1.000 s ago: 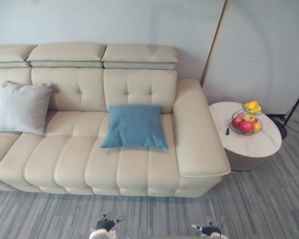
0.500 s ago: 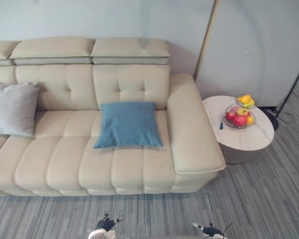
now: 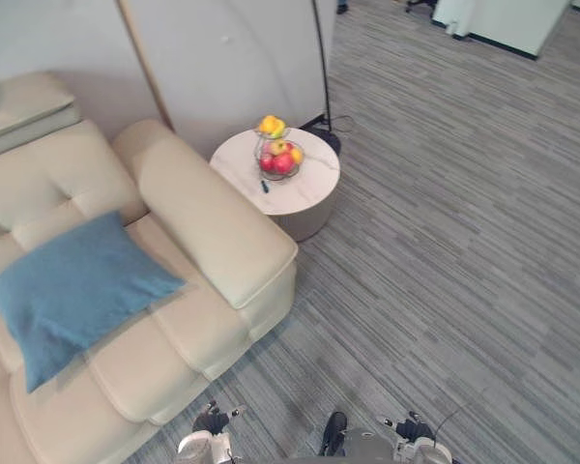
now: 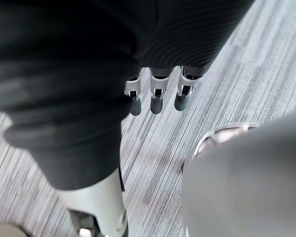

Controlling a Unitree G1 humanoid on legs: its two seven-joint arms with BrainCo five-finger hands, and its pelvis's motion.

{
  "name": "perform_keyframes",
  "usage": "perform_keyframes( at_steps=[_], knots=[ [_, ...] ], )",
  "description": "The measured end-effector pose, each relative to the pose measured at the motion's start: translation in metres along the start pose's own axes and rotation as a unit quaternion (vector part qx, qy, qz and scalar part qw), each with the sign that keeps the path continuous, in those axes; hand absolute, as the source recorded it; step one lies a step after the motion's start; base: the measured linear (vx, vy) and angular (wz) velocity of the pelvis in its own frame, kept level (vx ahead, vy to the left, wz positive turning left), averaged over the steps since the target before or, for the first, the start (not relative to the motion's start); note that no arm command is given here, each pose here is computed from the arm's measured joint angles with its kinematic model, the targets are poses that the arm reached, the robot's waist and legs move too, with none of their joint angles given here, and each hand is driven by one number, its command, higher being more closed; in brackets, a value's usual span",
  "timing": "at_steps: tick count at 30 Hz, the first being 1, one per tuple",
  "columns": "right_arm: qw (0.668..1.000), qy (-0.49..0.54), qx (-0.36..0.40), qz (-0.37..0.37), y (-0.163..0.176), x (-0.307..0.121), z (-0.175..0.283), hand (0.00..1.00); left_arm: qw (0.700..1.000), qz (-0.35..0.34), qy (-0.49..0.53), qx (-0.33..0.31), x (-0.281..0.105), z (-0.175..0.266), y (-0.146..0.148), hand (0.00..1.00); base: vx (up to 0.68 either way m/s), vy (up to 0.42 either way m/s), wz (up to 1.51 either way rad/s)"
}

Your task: Pick up cushions and gather them together orderly.

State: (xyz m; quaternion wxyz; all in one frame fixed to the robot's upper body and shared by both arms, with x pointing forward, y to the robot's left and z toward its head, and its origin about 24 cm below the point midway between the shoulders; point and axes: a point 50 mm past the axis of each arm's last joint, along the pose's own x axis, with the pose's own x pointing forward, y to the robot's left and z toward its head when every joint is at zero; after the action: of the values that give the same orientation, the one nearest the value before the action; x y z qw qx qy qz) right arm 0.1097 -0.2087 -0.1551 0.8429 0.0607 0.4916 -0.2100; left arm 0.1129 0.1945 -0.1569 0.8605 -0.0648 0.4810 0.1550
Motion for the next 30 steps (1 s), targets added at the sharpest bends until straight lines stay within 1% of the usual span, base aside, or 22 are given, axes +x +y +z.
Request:
perform_keyframes(
  at_steps=[2,5,10,11,14,17,19,24,27,30],
  knots=[
    [1.0,-0.005,0.001,0.0,0.003,0.0,0.004,0.0,1.0,0.006,-0.005,-0.022,-0.001,0.001,0.001,0.0,0.03,-0.166,-0.81],
    [1.0,-0.011,0.008,0.002,0.007,0.001,0.009,0.0,0.999,0.0,-0.016,-0.036,-0.002,0.002,-0.006,0.0,0.11,-0.01,-1.24],
    [1.0,-0.014,-0.015,0.009,0.011,-0.001,0.007,0.0,0.998,0.004,-0.014,-0.063,-0.003,0.0,-0.008,0.0,0.1,0.11,-1.43],
    [1.0,-0.013,-0.016,0.012,0.013,-0.001,0.005,0.0,0.998,0.012,-0.01,-0.068,-0.003,-0.003,-0.003,0.0,0.15,0.164,-1.62],
    [1.0,-0.003,-0.015,0.017,0.017,-0.004,-0.004,0.0,0.998,0.021,-0.01,-0.061,-0.004,-0.003,0.006,0.0,0.2,0.152,-1.03],
    [1.0,0.003,-0.015,0.019,0.018,-0.005,-0.008,0.0,0.998,0.018,0.0,-0.056,-0.003,-0.007,0.003,0.0,0.23,0.133,-1.07],
    [0.999,-0.005,-0.014,0.029,0.025,-0.004,-0.002,0.0,0.998,0.019,0.001,-0.056,-0.003,-0.007,0.003,0.0,0.22,0.056,-1.3],
    [0.999,-0.01,-0.008,0.044,0.038,-0.005,0.002,0.0,1.0,-0.004,0.006,-0.021,-0.003,-0.008,-0.006,0.0,0.25,-0.048,-1.2],
    [0.999,-0.012,-0.016,0.031,0.028,-0.002,0.005,0.0,1.0,-0.022,0.012,0.004,-0.003,-0.008,-0.015,0.0,0.25,-0.063,-1.08],
    [1.0,0.003,0.011,0.007,0.016,0.0,0.001,0.0,0.999,-0.028,0.01,0.014,-0.001,-0.004,-0.019,0.0,0.17,-0.003,-0.46]
  ],
)
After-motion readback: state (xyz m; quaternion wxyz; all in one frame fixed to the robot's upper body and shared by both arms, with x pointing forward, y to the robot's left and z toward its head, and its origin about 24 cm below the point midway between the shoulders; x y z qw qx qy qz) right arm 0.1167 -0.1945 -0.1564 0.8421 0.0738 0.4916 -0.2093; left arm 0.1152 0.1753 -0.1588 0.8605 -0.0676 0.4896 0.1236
